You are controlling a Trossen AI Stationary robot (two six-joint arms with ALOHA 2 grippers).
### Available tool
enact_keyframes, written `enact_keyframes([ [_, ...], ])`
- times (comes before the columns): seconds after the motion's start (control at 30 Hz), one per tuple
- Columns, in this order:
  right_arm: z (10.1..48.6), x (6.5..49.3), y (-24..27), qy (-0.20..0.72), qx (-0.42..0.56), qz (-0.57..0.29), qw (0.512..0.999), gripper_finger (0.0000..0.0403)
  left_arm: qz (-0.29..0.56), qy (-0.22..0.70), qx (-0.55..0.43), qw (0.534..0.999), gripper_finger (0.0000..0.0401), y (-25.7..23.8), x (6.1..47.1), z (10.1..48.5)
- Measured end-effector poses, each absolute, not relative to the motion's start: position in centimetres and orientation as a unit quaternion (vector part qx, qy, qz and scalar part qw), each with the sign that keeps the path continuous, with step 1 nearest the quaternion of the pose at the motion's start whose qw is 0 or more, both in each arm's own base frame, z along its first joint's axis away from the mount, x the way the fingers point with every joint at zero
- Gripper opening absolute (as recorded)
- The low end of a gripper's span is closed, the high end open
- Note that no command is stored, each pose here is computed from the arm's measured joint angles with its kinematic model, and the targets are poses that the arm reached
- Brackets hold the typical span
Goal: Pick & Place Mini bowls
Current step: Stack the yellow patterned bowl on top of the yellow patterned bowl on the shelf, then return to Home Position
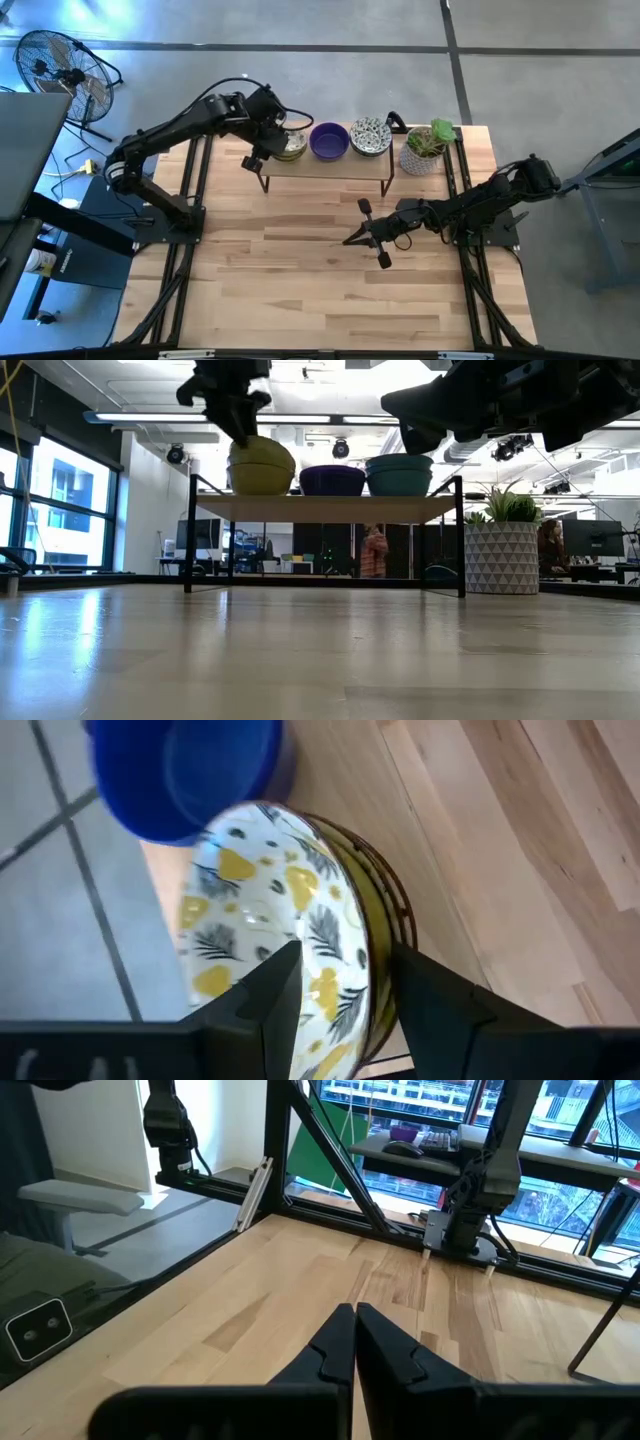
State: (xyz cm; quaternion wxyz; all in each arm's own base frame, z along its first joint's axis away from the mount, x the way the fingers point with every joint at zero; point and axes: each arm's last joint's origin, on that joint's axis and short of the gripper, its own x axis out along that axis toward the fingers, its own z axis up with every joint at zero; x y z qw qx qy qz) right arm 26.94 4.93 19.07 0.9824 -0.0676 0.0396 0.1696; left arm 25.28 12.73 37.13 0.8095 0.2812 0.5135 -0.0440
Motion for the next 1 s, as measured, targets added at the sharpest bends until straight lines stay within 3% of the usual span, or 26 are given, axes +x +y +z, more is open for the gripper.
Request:
enact_keyframes([
  [0.2,19.1,26.9,4.9,0.040,-0.067,0.170,0.982,0.0002,-0.042,0.492,0.281,0.823,0.0147,12.5,25.0,38.8],
  [0.5,19.1,26.9,4.9,0.040,-0.066,0.170,0.982,0.0001,-0.059,0.502,0.282,0.815,0.0140,12.1,25.9,38.1],
  [1.0,19.1,26.9,4.9,0.040,-0.064,0.171,0.982,0.0001,-0.038,0.475,0.307,0.824,0.0003,11.5,26.0,36.2],
])
